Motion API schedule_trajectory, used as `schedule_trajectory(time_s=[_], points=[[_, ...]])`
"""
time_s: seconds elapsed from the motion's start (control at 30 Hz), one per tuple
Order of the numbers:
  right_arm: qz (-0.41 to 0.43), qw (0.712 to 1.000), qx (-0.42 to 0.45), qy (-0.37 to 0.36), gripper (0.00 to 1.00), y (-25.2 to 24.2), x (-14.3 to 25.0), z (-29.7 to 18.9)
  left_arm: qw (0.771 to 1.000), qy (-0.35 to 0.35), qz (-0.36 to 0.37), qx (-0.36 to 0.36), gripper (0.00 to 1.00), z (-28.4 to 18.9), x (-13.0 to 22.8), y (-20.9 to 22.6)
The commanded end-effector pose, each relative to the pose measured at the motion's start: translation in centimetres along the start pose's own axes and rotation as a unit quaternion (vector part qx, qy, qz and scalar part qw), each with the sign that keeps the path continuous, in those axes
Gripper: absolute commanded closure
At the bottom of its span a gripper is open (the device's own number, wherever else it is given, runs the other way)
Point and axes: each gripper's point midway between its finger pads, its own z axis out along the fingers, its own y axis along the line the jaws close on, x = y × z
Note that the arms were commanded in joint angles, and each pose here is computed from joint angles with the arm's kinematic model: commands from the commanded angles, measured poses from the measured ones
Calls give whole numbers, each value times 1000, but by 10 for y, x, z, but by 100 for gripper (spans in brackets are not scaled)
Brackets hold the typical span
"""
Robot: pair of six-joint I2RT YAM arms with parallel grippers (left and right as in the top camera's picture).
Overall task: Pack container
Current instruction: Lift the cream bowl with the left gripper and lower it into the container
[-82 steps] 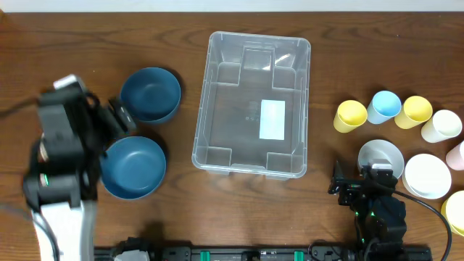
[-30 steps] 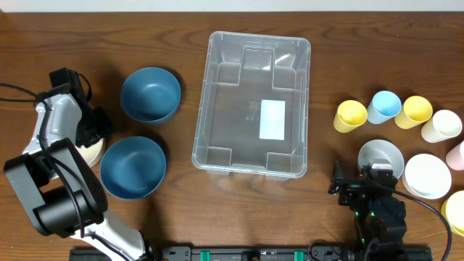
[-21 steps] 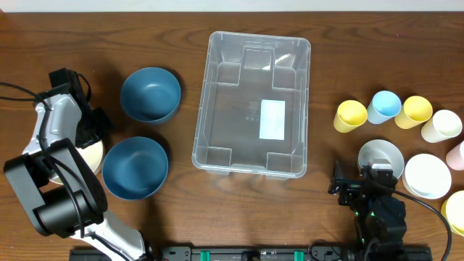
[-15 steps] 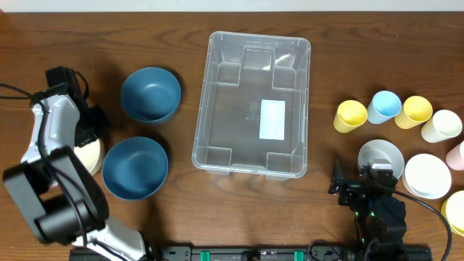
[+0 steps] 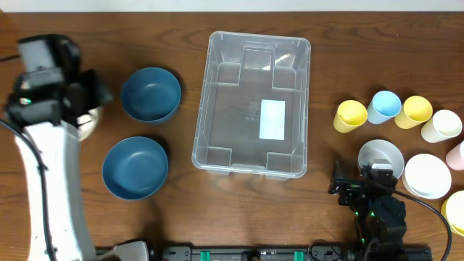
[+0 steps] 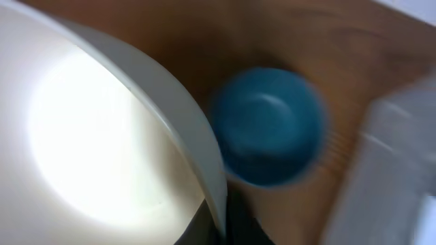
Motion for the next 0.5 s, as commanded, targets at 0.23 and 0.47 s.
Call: schedule_trajectory(time_s=[0.23,0.47], points=[[-4,1000,8,-1,1,-3,0,0,945,-67,263,181,94,-40,37,-193],[-4,1000,8,-1,1,-3,0,0,892,-84,384,222,94,-19,71,-274]])
